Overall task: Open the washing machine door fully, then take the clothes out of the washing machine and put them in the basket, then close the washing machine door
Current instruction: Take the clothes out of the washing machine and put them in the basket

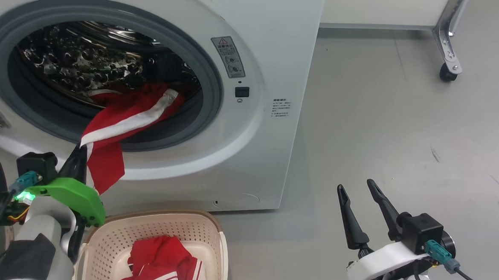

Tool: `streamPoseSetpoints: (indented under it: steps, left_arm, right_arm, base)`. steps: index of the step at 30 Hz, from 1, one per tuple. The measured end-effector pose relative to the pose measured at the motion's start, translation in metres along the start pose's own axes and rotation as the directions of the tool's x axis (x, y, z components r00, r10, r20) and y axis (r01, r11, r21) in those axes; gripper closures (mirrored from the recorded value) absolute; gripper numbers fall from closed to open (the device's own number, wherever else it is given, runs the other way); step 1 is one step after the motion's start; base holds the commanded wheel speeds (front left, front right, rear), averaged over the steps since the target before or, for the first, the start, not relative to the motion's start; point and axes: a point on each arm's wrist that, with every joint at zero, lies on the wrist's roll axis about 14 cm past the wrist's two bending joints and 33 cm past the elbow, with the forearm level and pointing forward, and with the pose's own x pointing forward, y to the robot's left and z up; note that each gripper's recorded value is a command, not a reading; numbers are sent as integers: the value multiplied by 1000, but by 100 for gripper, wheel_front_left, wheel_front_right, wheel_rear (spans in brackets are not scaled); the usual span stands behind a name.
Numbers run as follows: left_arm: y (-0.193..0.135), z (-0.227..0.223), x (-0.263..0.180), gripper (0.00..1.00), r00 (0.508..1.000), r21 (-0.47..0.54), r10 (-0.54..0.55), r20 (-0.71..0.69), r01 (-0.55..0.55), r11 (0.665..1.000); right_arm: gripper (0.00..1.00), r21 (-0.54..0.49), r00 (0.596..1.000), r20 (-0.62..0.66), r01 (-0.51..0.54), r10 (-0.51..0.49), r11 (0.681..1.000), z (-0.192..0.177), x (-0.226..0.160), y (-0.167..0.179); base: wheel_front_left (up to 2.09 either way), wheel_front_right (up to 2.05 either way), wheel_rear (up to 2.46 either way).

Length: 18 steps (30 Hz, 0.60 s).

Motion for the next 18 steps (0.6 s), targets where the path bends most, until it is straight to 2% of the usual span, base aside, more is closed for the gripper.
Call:
streamPoseSetpoints:
  steps: [12,18]
  left_arm:
    - [11,48,-28,100,986,-1,25,168,-26,1000]
    - [-3,122,-39,100,920,32,-23,390,11,999]
  right_arm:
    - [0,0,999,15,-45,45,999,4,-10,17]
    - [0,-2,998,22,-67,67,998,6,-10,24]
  base:
    - [0,0,0]
    - [0,0,0]
